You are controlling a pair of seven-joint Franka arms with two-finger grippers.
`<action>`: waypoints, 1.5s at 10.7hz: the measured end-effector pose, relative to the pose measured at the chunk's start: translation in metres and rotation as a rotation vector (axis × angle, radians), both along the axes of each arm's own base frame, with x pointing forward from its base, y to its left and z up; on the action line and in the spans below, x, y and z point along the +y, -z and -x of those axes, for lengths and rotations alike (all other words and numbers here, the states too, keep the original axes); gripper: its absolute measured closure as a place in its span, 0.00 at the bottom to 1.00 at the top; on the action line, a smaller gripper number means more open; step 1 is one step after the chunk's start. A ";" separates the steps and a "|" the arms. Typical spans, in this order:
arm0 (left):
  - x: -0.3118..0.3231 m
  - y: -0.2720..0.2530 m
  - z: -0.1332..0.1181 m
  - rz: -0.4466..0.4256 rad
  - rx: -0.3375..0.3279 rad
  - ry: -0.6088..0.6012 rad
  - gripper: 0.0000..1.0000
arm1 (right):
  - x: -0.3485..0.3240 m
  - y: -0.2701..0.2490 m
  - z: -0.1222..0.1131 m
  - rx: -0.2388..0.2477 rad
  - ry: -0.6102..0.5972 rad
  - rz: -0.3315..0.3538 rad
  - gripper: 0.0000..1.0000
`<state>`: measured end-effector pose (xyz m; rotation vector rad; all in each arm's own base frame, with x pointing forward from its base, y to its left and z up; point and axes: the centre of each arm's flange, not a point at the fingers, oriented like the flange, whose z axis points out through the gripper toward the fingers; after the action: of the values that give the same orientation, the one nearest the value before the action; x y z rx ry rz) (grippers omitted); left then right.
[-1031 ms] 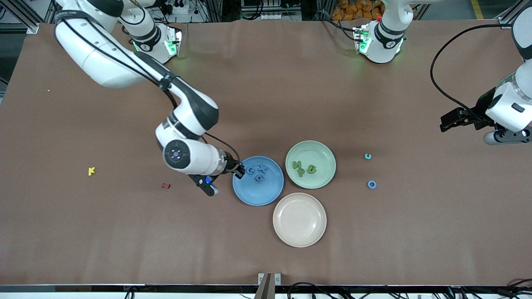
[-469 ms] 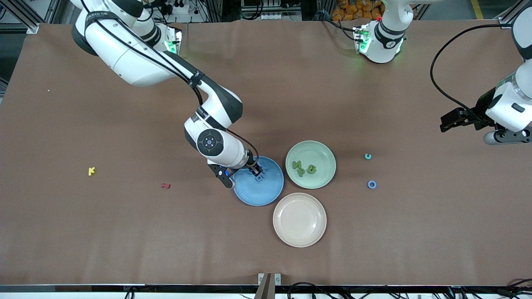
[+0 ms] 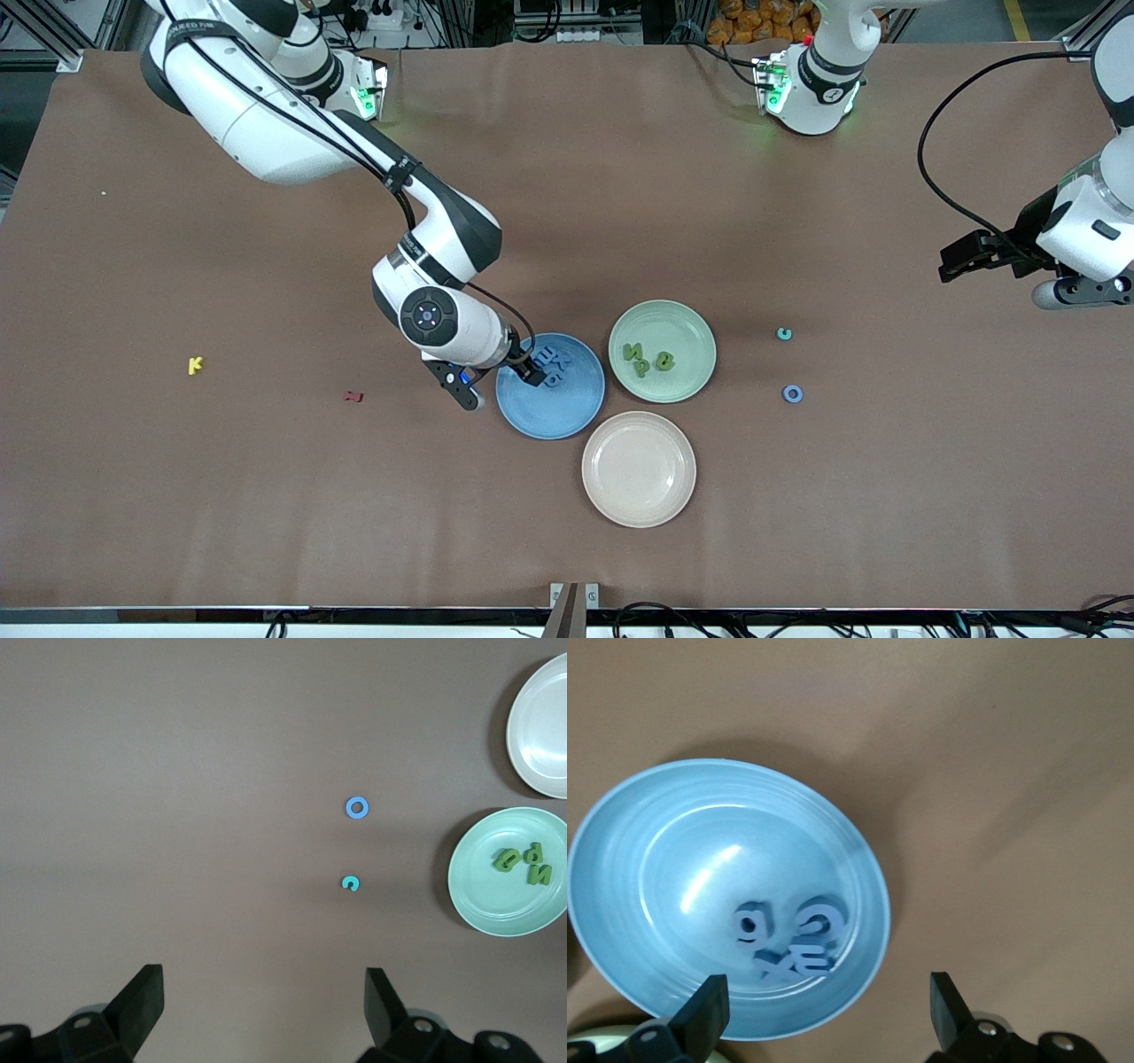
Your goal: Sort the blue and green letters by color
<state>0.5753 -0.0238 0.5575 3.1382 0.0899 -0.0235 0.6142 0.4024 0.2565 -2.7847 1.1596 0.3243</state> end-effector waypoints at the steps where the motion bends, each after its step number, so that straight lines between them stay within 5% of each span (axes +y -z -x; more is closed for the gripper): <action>1: 0.000 0.000 0.000 0.000 -0.002 0.000 0.00 | -0.003 -0.001 0.000 0.004 -0.016 0.014 0.00; 6: 0.000 0.000 -0.001 0.000 -0.005 0.000 0.00 | -0.059 -0.023 -0.015 -0.024 -0.259 0.055 0.00; 9: 0.000 0.000 -0.001 0.000 -0.007 0.000 0.00 | -0.145 -0.035 -0.018 -0.031 -0.442 -0.015 0.00; 16: 0.000 0.000 -0.002 0.000 -0.010 0.000 0.00 | -0.304 -0.106 0.048 -0.127 -0.766 0.035 0.00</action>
<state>0.5771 -0.0236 0.5575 3.1376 0.0904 -0.0080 0.5661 0.0987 0.3630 -3.1006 0.0286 0.1723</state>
